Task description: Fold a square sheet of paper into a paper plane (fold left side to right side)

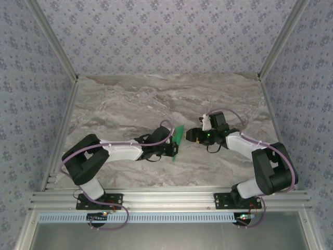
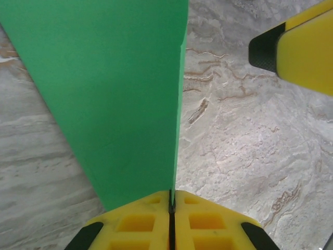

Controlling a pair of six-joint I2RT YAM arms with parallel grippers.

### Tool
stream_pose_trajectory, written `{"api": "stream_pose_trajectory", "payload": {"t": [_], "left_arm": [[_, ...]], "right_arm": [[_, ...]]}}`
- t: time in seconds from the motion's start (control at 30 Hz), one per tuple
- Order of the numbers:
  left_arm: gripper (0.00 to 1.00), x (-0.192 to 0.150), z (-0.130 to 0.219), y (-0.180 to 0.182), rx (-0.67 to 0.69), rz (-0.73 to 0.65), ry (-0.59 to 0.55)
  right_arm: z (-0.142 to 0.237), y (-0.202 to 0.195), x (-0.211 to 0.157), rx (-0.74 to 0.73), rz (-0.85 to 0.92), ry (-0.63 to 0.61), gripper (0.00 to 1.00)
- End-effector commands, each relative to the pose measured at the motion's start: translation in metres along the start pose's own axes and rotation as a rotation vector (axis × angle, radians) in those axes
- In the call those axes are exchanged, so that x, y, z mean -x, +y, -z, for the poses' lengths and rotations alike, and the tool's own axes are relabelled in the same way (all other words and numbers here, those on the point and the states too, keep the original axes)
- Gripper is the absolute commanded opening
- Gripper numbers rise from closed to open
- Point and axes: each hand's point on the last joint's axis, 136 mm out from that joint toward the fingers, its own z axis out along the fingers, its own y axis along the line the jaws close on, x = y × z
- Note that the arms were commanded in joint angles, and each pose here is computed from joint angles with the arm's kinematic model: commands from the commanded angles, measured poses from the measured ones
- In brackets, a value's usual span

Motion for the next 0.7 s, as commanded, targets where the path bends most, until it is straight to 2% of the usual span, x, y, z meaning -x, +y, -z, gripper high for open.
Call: {"api": "stream_pose_trajectory", "payload": {"t": [0.0, 0.3, 0.67], "left_arm": [[0.08, 0.004, -0.004, -0.007, -0.063, 0.031, -0.007], [0.08, 0.012, -0.002, -0.002, -0.202, 0.133, -0.028], [0.08, 0.012, -0.006, -0.001, -0.254, 0.183, -0.028]], "right_arm": [[-0.006, 0.0, 0.0, 0.014, 0.032, -0.01, 0.66], [-0.023, 0.016, 0.005, 0.076, 0.056, -0.048, 0.64], [-0.042, 0.008, 0.006, 0.058, 0.012, -0.049, 0.59]]}}
